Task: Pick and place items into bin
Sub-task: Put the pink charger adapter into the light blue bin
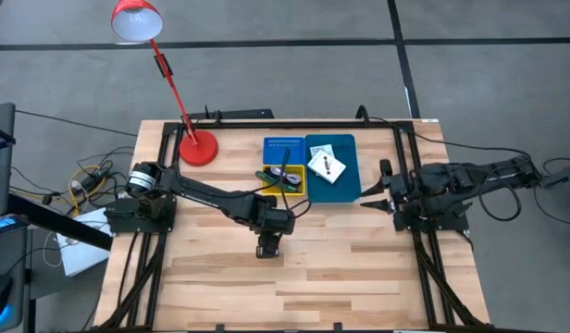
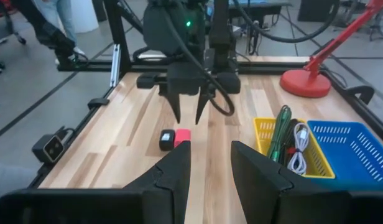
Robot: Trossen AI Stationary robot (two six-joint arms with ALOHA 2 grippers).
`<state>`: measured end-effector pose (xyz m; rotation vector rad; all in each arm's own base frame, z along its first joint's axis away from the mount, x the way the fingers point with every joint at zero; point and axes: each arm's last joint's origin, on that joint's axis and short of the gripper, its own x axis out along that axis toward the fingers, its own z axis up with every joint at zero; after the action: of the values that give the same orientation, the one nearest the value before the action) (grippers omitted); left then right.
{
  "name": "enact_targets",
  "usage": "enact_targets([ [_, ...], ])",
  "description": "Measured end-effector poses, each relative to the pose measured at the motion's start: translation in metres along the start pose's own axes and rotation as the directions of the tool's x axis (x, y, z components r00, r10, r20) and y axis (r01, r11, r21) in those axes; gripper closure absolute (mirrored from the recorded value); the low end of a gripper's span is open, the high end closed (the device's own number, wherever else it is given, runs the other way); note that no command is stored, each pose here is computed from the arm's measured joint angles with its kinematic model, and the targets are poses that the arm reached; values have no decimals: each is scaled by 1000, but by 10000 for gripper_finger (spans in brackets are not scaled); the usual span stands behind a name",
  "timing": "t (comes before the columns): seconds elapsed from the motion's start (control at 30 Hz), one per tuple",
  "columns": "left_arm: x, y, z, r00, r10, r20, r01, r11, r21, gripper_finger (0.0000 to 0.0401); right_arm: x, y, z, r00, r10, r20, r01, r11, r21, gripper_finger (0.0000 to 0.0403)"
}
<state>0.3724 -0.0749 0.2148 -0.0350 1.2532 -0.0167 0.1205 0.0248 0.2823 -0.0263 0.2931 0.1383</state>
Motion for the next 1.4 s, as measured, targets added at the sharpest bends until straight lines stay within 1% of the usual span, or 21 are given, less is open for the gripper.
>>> enact_targets([
  [0.1, 0, -1, 0, 1000, 0, 0, 0, 1000, -10, 246, 0, 1, -2, 1000, 8, -23, -9, 1000, -5, 294],
  [0.4, 24, -6, -2, 998, 10, -61, -11, 1000, -11, 246, 0, 2, -6, 998, 12, -63, -14, 999, -30, 294],
  [0.67, 25, -5, -2, 998, 28, -61, -30, 999, -23, 246, 0, 1, -7, 997, 11, -76, -14, 999, -39, 294],
  [0.77, 34, -5, -3, 996, 24, -91, -27, 999, -22, 246, 0, 1, -8, 997, 11, -82, -14, 999, -39, 294],
  [0.9, 49, -8, -5, 990, -14, -139, 11, 1000, -22, 246, 0, 1, -9, 996, 11, -87, -15, 999, -39, 294],
  [1.03, 50, -9, -5, 989, -23, -147, 20, 1000, -20, 246, 0, 1, -8, 996, 11, -87, -14, 999, -38, 294],
  [1.17, 49, -10, -5, 990, -7, -140, 5, 1000, -15, 246, 0, 1, -8, 996, 10, -84, -13, 999, -37, 294],
  [1.4, 51, -10, -6, 990, -8, -141, 7, 1000, -12, 246, 0, 1, -8, 996, 10, -84, -13, 999, -37, 294],
])
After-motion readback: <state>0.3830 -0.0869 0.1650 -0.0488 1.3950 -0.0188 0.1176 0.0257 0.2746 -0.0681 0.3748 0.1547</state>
